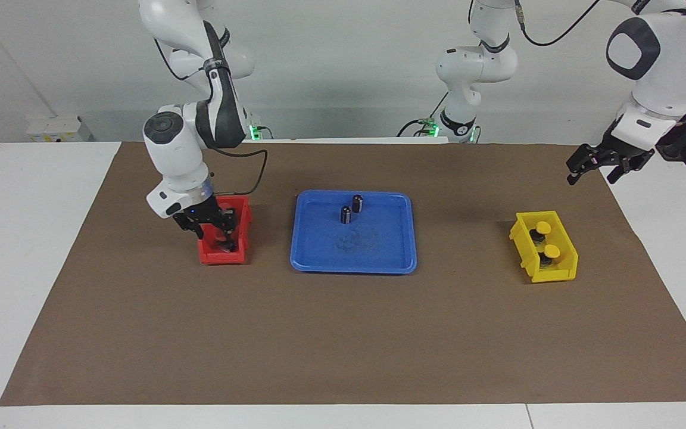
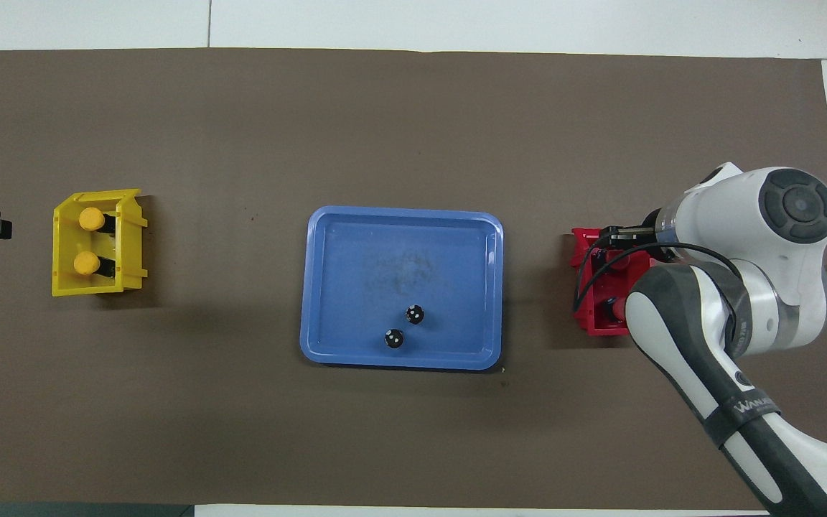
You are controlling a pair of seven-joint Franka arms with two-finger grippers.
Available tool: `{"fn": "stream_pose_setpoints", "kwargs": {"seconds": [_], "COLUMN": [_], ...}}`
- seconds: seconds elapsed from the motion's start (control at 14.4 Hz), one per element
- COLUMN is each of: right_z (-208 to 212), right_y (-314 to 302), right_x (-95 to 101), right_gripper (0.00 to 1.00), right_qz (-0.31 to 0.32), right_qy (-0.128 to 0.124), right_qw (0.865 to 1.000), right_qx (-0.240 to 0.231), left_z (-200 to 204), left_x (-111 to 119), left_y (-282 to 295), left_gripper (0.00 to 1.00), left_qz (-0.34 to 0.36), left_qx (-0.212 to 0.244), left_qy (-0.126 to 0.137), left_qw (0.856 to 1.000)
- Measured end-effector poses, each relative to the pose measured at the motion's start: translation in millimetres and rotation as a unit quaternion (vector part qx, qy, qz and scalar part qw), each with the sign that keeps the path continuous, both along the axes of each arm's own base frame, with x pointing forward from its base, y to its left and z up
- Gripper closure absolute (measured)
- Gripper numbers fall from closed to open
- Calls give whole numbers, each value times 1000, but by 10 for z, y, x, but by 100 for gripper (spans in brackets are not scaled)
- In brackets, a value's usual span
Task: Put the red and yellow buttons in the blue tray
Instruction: 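Grasp a red button in the red holder with the right gripper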
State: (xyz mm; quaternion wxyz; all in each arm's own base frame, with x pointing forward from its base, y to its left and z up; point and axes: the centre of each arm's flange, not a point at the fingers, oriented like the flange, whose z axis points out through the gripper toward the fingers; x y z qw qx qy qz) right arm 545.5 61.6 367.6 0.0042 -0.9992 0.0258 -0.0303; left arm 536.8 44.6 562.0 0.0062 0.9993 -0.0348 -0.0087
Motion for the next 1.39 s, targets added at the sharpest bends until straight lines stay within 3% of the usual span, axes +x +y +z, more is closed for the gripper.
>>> {"fn": "stream_pose_setpoints", "kwargs": {"seconds": [0.21,0.76,1.04,1.18,1.39], "right_z": [-97,-181,-198,-219,-215], "right_y": [18,23,83,132,140], "right_x": [-11,-58,-67,-81,-82], "right_gripper": [30,37,44,57,58], "right_qz": [2,3,9,14,33], "right_qy": [7,13,6,0,-2], "right_qw": [1000,1000,1000,1000,999], "right_qx": [-1,-1,-1,0,-1], "left_z": [-17,-12,-36,-56,-72], "left_x": [-43,-44,-47,-46,-40], "left_y": [-51,-94,-95,-92,-79], "left_gripper": [0,0,0,0,0], "left_qz": [-2,-6,-6,-6,-4], "left_qx": [-1,-1,-1,-1,-1], "left_qy": [17,17,18,16,12], "left_qw": [1000,1000,1000,1000,1000]}}
